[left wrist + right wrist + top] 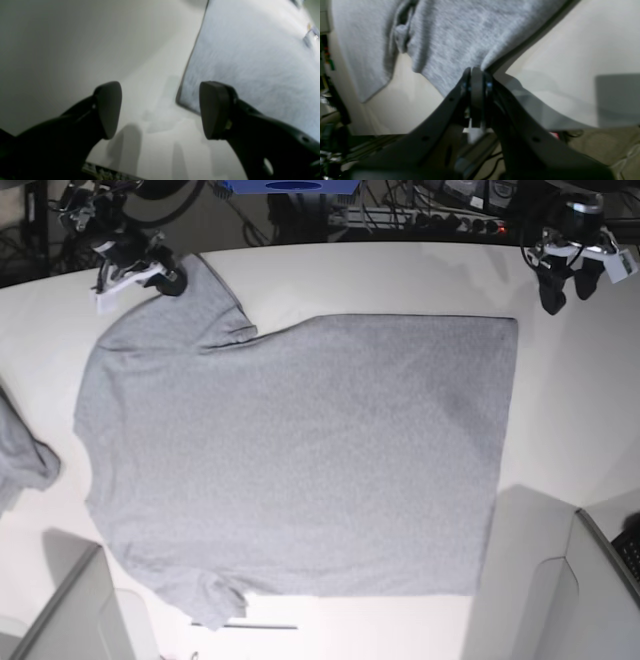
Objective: Fold the T-shirt properly
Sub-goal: 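Lower both grippers and pinch the shirt at each shoulder edge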
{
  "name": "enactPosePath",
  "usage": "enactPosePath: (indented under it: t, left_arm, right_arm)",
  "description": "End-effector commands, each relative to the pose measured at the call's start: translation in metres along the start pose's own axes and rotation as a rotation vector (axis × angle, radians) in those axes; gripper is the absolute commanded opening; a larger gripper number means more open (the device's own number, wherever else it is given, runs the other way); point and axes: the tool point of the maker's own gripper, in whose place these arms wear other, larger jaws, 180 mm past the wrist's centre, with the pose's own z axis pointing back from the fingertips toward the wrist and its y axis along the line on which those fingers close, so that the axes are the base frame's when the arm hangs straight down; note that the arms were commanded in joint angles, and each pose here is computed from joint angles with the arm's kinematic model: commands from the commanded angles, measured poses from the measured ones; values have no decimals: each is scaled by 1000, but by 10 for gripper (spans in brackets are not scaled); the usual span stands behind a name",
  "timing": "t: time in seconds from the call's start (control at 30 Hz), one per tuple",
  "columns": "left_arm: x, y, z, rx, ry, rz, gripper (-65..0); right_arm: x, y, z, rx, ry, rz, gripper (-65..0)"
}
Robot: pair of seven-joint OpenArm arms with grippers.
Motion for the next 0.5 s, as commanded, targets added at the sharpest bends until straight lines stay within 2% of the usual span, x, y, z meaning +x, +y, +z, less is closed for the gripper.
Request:
enactPosePath:
  t: [0.0,0.27,0.47]
  left_arm:
    - [6,1,-1,-7,-16,0,-184]
    - [-1,6,-25,0,-13,51,-186]
    - [-24,-12,-49,-50,118,73,-186]
  right_arm:
    - [-24,-20,1,-86,103,3,-650]
    - [-25,-20,1,-89,108,7,-650]
    - [-21,-23,4,-96,102,13,-650]
